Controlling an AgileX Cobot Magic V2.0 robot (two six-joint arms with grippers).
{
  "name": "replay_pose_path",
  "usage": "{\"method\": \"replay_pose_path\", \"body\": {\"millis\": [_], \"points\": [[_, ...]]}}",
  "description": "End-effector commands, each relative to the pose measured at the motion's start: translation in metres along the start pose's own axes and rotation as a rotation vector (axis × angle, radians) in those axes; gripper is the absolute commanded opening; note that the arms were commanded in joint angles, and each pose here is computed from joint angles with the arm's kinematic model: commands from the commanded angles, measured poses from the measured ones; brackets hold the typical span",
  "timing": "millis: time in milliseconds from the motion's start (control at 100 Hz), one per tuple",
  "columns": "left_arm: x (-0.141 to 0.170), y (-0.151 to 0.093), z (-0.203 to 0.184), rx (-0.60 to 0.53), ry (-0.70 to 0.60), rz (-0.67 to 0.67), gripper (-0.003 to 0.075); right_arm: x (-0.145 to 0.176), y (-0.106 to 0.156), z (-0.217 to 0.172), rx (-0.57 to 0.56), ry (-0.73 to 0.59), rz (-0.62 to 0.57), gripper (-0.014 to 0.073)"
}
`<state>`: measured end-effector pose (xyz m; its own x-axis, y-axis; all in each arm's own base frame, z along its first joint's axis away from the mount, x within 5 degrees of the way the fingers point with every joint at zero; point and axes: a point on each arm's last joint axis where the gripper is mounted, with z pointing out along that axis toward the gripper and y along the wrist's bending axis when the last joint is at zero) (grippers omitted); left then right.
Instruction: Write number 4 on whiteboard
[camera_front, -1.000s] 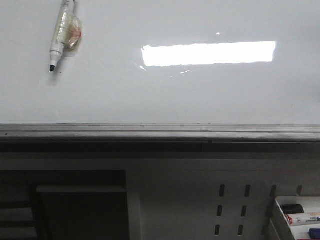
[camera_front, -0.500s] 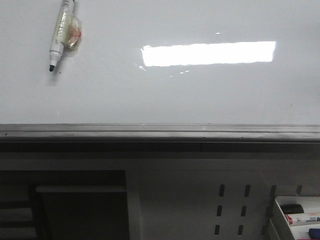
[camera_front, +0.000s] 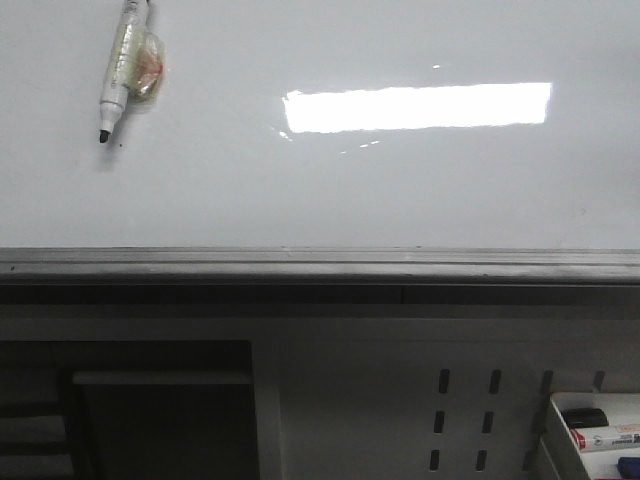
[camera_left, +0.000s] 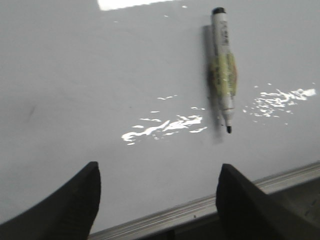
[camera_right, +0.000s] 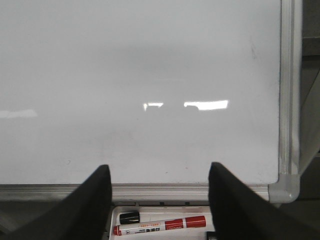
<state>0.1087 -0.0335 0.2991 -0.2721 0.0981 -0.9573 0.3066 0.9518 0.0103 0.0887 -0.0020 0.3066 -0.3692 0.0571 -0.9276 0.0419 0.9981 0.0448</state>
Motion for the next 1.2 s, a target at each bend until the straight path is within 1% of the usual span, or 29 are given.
{"method": "replay_pose_path", "body": {"millis": [0, 130, 300, 420, 560, 670, 820, 1190], "points": [[-0.02, -0.006, 0.01, 0.041, -0.105, 0.026, 0.0438, -0.018, 0.001, -0.004, -0.007, -0.105, -0.004, 0.0381], [-0.022, -0.016, 0.031, 0.098, -0.121, 0.041, 0.0438, -0.018, 0.001, -0.004, -0.008, -0.105, -0.002, 0.0381], [-0.02, -0.024, 0.062, 0.118, -0.123, 0.047, 0.0438, -0.018, 0.001, -0.004, -0.008, -0.105, -0.002, 0.0381], [-0.016, -0.03, 0.081, 0.129, -0.103, 0.055, 0.0438, -0.018, 0.001, -0.004, -0.008, -0.105, -0.002, 0.0381], [-0.019, -0.039, 0.101, 0.151, -0.067, 0.065, 0.0438, -0.018, 0.001, -0.004, -0.008, -0.105, -0.002, 0.0381], [-0.022, -0.042, 0.117, 0.15, -0.059, 0.067, 0.0438, -0.018, 0.001, -0.004, -0.008, -0.105, -0.002, 0.0381], [-0.019, -0.044, 0.135, 0.137, -0.086, 0.067, 0.0438, -0.018, 0.001, -0.004, -0.008, -0.105, -0.002, 0.0381], [-0.009, -0.046, 0.161, 0.113, -0.139, 0.068, 0.0438, -0.018, 0.001, -0.004, -0.008, -0.105, -0.002, 0.0381]]}}
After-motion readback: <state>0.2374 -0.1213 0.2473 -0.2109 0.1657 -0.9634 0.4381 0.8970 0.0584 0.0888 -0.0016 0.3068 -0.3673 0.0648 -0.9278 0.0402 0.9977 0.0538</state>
